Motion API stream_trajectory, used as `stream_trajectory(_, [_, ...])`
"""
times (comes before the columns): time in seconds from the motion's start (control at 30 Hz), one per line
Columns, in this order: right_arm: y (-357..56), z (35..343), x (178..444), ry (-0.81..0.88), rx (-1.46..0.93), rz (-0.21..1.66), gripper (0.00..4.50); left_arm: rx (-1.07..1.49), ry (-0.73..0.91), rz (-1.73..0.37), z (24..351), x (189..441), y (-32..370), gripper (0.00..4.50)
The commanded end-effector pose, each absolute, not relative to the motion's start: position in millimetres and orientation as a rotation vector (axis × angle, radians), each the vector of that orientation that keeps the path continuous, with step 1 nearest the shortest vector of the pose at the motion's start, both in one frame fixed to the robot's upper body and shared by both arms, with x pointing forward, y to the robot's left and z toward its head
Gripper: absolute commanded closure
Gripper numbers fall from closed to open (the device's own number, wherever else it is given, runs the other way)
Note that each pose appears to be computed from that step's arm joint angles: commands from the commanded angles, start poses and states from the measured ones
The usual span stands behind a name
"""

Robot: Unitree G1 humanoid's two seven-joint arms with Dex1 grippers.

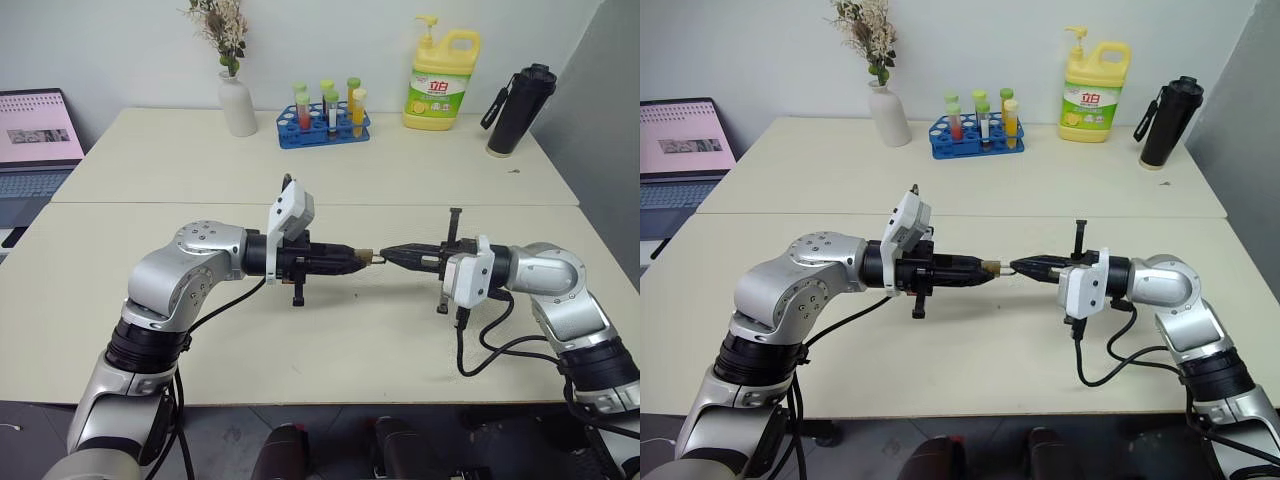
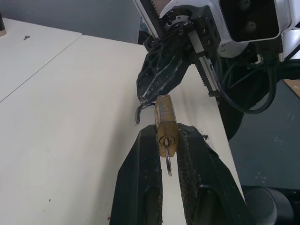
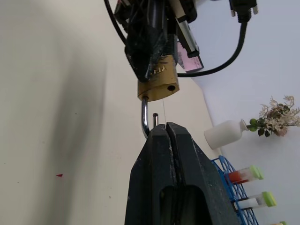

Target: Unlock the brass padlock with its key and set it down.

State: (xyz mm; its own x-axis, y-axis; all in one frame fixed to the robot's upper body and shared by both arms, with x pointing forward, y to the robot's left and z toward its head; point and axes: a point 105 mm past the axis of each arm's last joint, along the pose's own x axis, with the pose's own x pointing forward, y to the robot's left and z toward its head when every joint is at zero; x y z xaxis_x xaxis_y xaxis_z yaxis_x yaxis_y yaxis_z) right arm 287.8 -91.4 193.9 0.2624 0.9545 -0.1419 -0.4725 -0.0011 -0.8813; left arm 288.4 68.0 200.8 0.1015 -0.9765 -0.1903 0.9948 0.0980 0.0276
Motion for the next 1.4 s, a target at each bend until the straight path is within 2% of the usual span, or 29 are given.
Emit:
stream_trajectory(0.03, [-88,202,281,-0.671,-1.049,1.271,4.5,0.187,0.088,-1.5,211,280,66,4.36])
stream_trajectory(0.6, [-91,187,283,-0.62,-1.038,1.333,4.5,0.173,0.101,-1.532,215,276,71,4.36])
stream_trajectory(1.4, [-90,189,275,-0.629,-1.022,1.357,4.5,0.178,0.102,-1.518,212,279,72,4.36])
